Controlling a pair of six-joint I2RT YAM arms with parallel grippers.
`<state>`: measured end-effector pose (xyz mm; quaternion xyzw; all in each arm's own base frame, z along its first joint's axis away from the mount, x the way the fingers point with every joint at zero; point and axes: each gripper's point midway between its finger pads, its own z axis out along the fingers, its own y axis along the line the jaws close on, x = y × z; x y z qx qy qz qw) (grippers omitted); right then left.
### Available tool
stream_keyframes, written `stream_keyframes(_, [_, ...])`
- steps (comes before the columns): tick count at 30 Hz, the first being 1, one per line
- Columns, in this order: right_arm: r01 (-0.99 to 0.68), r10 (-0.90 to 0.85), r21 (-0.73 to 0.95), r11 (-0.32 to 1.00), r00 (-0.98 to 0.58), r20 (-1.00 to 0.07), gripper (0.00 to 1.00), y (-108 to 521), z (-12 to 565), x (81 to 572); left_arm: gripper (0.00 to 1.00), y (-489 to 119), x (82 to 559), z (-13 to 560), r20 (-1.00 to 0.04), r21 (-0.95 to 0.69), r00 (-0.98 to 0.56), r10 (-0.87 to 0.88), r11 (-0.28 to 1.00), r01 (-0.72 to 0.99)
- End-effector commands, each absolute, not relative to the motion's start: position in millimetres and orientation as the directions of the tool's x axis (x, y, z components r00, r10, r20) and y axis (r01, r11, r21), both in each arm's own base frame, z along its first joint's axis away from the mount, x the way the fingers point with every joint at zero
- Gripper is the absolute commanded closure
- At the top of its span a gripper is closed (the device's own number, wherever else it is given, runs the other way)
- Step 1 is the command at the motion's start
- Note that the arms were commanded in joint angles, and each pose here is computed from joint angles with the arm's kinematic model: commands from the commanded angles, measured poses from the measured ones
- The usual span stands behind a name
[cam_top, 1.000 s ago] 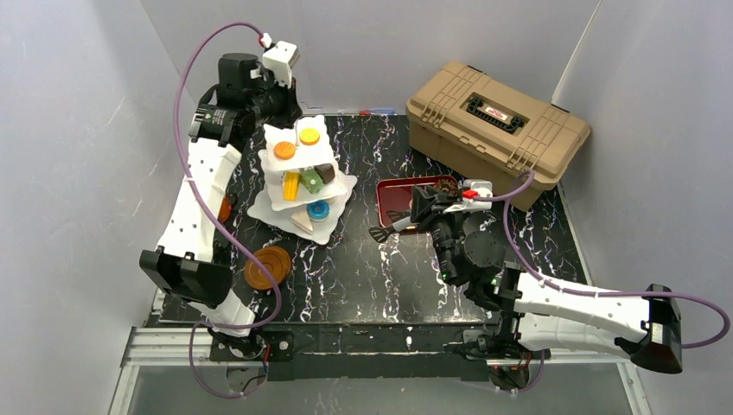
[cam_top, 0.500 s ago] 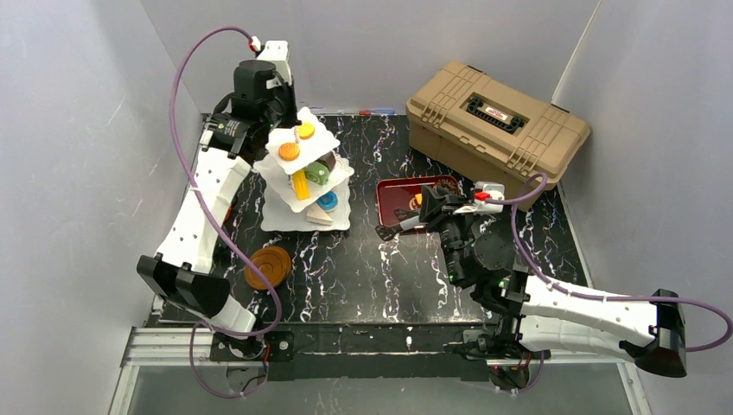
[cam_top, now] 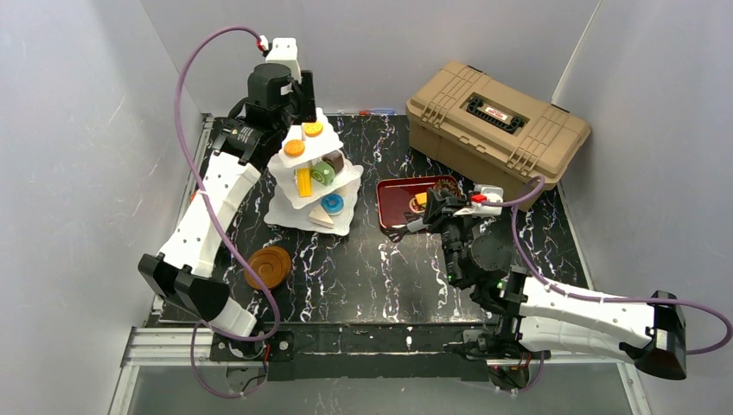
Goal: Serve the afternoon tea
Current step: Adjust the desert table at the center of the board.
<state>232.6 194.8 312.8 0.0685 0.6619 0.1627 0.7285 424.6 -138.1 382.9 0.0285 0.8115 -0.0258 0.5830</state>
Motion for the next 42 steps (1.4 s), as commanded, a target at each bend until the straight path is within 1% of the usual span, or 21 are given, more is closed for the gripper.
stream_keyframes(1, [-0.121,0.400,0.388,0.914,0.104,-0.910,0.99,181,327,233,0.38,-128,418,418,-0.974,-0.065,-0.220,-0.059,0.998,0.020])
stream_keyframes(3, [-0.121,0.403,0.390,0.913,0.103,-0.910,0.99,181,327,233,0.26,-130,416,417,-0.974,-0.056,-0.224,-0.045,0.997,0.043])
stream_keyframes(5, [-0.119,0.404,0.392,0.912,0.103,-0.909,0.99,180,327,233,0.10,-137,411,419,-0.975,-0.036,-0.220,-0.011,0.993,0.111])
stream_keyframes(6, [-0.119,0.404,0.391,0.912,0.103,-0.909,0.99,180,327,233,0.04,-141,407,420,-0.976,-0.014,-0.217,0.019,0.988,0.151])
stream_keyframes(7, [-0.119,0.403,0.391,0.913,0.103,-0.909,0.99,180,327,233,0.02,-146,403,420,-0.975,0.009,-0.215,0.054,0.979,0.205])
stream_keyframes(10, [-0.119,0.406,0.394,0.911,0.104,-0.908,0.99,179,328,233,0.02,-157,384,422,-0.964,0.126,-0.166,0.206,0.909,0.398])
stream_keyframes(14, [-0.122,0.415,0.403,0.907,0.103,-0.904,0.99,178,328,233,0.02,-160,357,420,-0.934,0.245,-0.049,0.353,0.736,0.631])
stream_keyframes(17, [-0.123,0.417,0.405,0.906,0.102,-0.903,0.99,178,329,233,0.02,-150,353,418,-0.924,0.241,-0.039,0.382,0.657,0.714])
stream_keyframes(20, [-0.123,0.422,0.409,0.904,0.104,-0.901,0.99,178,331,233,0.03,-139,356,420,-0.938,0.150,-0.074,0.338,0.589,0.794])
stream_keyframes(21, [-0.124,0.425,0.412,0.903,0.104,-0.899,0.99,178,332,233,0.04,-139,354,422,-0.945,0.126,-0.067,0.321,0.544,0.830])
stream_keyframes(22, [-0.124,0.424,0.412,0.903,0.103,-0.900,0.99,178,332,233,0.04,-144,348,425,-0.954,0.100,-0.047,0.297,0.458,0.883])
stream_keyframes(23, [-0.124,0.426,0.413,0.902,0.102,-0.899,0.99,178,332,233,0.05,-145,341,428,-0.957,0.096,-0.028,0.289,0.407,0.908])
stream_keyframes(26, [-0.124,0.425,0.413,0.902,0.098,-0.900,0.99,178,332,233,0.05,-147,340,420,-0.958,0.095,0.001,0.287,0.313,0.945])
stream_keyframes(27, [-0.124,0.427,0.415,0.901,0.098,-0.899,0.99,178,333,233,0.05,-148,343,419,-0.958,0.103,0.011,0.288,0.306,0.947])
stream_keyframes(28, [-0.124,0.432,0.419,0.899,0.099,-0.897,0.99,177,334,232,0.05,-139,352,416,-0.958,0.091,-0.007,0.285,0.330,0.939])
stream_keyframes(32, [-0.119,0.435,0.424,0.898,0.101,-0.895,0.99,174,335,231,0.08,-139,364,409,-0.961,-0.070,-0.162,0.224,0.369,0.927])
stream_keyframes(34, [-0.116,0.436,0.425,0.898,0.101,-0.894,0.99,172,334,232,0.08,-141,362,405,-0.963,-0.081,-0.167,0.210,0.364,0.928])
stream_keyframes(39, [-0.121,0.432,0.421,0.899,0.097,-0.896,0.99,175,334,232,0.08,-142,348,414,-0.979,0.056,-0.006,0.201,0.298,0.953])
stream_keyframes(41, [-0.122,0.437,0.425,0.897,0.099,-0.894,0.99,175,336,232,0.06,-141,351,419,-0.977,0.085,0.021,0.213,0.292,0.953])
stream_keyframes(42, [-0.122,0.439,0.427,0.896,0.101,-0.893,0.99,175,337,232,0.06,-139,357,416,-0.976,0.072,0.005,0.220,0.298,0.952])
